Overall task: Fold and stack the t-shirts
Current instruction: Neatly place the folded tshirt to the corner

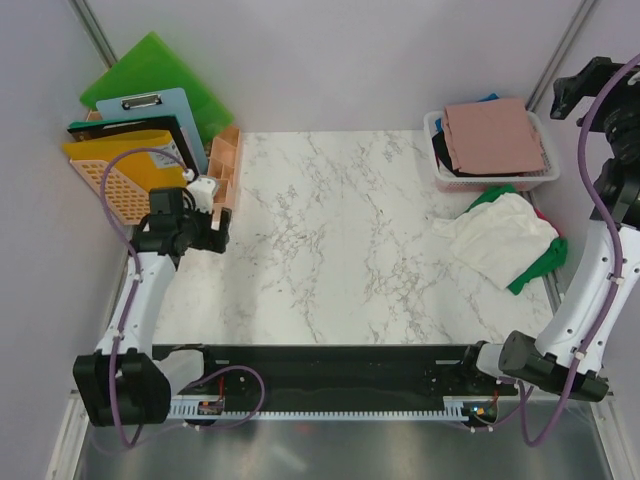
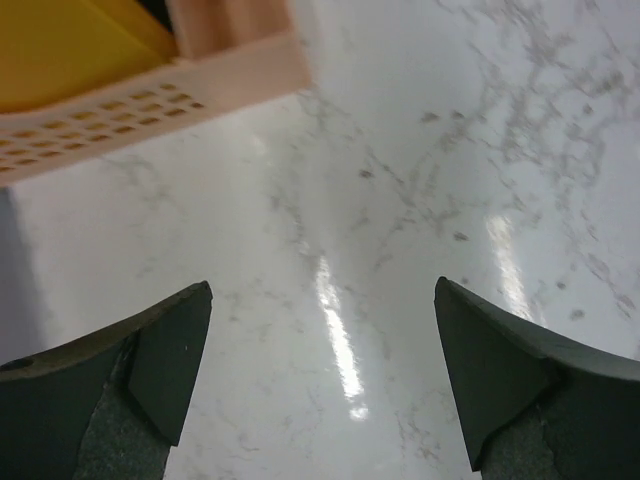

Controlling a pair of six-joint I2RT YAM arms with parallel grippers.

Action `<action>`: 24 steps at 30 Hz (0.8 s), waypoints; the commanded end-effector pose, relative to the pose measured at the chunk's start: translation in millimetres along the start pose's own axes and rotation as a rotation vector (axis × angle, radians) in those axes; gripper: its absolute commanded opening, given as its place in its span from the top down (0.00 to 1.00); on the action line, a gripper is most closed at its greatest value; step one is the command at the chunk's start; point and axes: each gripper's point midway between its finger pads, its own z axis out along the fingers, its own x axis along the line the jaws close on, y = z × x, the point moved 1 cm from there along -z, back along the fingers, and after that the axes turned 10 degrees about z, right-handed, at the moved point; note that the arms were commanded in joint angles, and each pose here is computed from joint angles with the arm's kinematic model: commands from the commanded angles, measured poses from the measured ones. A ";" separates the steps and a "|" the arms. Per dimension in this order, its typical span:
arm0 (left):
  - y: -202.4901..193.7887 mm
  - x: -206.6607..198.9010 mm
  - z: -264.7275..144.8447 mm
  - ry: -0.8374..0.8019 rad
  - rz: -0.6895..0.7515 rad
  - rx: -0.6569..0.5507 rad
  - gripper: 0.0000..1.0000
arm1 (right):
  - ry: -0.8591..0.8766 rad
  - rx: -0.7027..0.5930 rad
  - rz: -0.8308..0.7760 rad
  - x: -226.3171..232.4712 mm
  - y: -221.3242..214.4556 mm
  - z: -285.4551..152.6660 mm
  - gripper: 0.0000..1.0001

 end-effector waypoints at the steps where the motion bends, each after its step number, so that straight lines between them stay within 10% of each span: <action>1: 82.3 97.5 -84.1 0.579 -0.011 -0.251 0.00 | -0.080 0.385 0.203 -30.0 -107.4 34.5 0.02; 5: 121.8 145.9 -169.5 0.877 -0.091 -0.291 0.00 | -0.179 0.412 0.156 -49.5 -123.5 25.6 0.02; 14: 112.1 126.5 -215.4 0.906 -0.481 -0.404 0.00 | -0.177 0.410 0.182 -47.4 -154.2 3.1 0.02; 24: 98.1 123.2 -202.1 0.914 -0.309 -0.424 0.00 | -0.185 0.451 0.166 -50.8 -167.4 -2.8 0.02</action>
